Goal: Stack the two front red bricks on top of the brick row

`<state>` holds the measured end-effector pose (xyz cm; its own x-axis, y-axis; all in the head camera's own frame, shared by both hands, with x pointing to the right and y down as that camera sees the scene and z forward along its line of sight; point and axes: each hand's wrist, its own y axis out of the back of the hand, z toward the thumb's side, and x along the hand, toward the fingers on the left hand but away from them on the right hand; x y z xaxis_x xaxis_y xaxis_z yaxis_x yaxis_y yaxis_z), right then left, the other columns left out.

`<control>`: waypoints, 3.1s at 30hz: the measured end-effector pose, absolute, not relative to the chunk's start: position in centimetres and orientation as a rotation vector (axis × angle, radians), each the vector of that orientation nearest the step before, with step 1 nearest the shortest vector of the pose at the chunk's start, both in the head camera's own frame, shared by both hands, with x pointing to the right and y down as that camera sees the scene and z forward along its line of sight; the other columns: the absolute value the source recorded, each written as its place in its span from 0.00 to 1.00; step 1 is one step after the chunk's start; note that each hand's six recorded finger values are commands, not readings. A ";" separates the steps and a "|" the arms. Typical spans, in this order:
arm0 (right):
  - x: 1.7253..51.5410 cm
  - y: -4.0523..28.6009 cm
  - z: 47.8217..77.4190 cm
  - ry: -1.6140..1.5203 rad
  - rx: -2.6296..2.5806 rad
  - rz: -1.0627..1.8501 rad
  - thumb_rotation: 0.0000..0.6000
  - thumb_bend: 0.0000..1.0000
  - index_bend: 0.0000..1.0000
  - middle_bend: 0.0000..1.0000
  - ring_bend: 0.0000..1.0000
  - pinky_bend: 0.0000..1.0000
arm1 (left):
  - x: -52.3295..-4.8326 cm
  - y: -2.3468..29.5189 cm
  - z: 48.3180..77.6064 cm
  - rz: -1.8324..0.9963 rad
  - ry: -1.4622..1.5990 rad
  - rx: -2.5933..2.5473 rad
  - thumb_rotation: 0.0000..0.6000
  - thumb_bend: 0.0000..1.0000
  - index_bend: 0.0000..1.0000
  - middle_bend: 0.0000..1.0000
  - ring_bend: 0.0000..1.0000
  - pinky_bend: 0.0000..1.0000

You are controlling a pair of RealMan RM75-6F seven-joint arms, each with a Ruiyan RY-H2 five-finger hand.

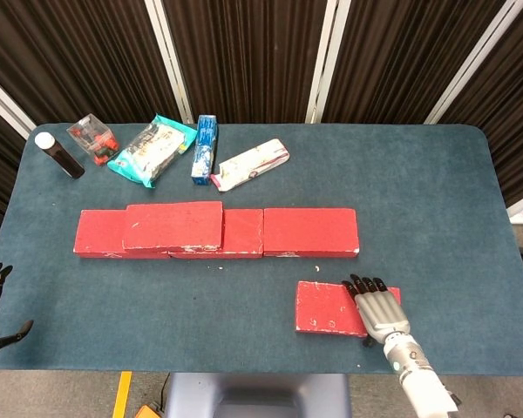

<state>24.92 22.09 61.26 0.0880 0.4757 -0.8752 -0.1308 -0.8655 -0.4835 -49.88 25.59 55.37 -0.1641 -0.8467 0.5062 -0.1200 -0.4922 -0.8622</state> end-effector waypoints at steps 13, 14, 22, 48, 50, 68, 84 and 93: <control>25.2 22.0 63.5 -0.346 -1.896 1.879 1.00 0.00 0.00 0.00 0.00 0.00 | -50.0 25.6 55.4 -1.727 1.106 -1.549 1.00 0.23 0.00 0.00 0.00 0.03; 25.2 22.0 63.6 -0.346 -1.897 1.881 1.00 0.00 0.00 0.00 0.00 0.00 | -50.0 25.6 55.4 -1.730 1.106 -1.550 1.00 0.23 0.00 0.00 0.00 0.03; 25.0 22.1 64.3 -0.342 -1.891 1.890 1.00 0.00 0.00 0.00 0.00 0.00 | -50.0 25.6 55.5 -1.738 1.109 -1.553 1.00 0.23 0.00 0.00 0.00 0.03; 24.0 22.5 64.9 -0.375 -1.896 1.833 1.00 0.20 0.24 0.21 0.12 0.00 | -50.4 25.7 55.8 -1.781 1.125 -1.563 1.00 0.23 0.00 0.00 0.00 0.03; 24.0 22.5 64.9 -0.375 -1.897 1.828 1.00 0.22 0.26 0.22 0.13 0.00 | -50.4 25.7 55.8 -1.784 1.124 -1.564 1.00 0.22 0.00 0.00 0.00 0.03; 21.7 19.0 62.4 -0.526 -1.912 1.653 1.00 0.32 0.32 0.26 0.17 0.00 | -50.4 25.9 56.0 -1.806 1.109 -1.573 1.00 0.23 0.00 0.00 0.00 0.03; 14.2 9.7 61.3 -0.469 -1.831 1.548 1.00 0.32 0.36 0.26 0.17 0.00 | -50.8 25.7 56.1 -1.821 1.123 -1.572 1.00 0.23 0.00 0.00 0.00 0.03; 11.8 6.5 62.6 -0.474 -1.813 1.629 1.00 0.32 0.37 0.26 0.17 0.00 | -51.1 25.7 56.0 -1.824 1.132 -1.575 1.00 0.23 0.00 0.00 0.00 0.03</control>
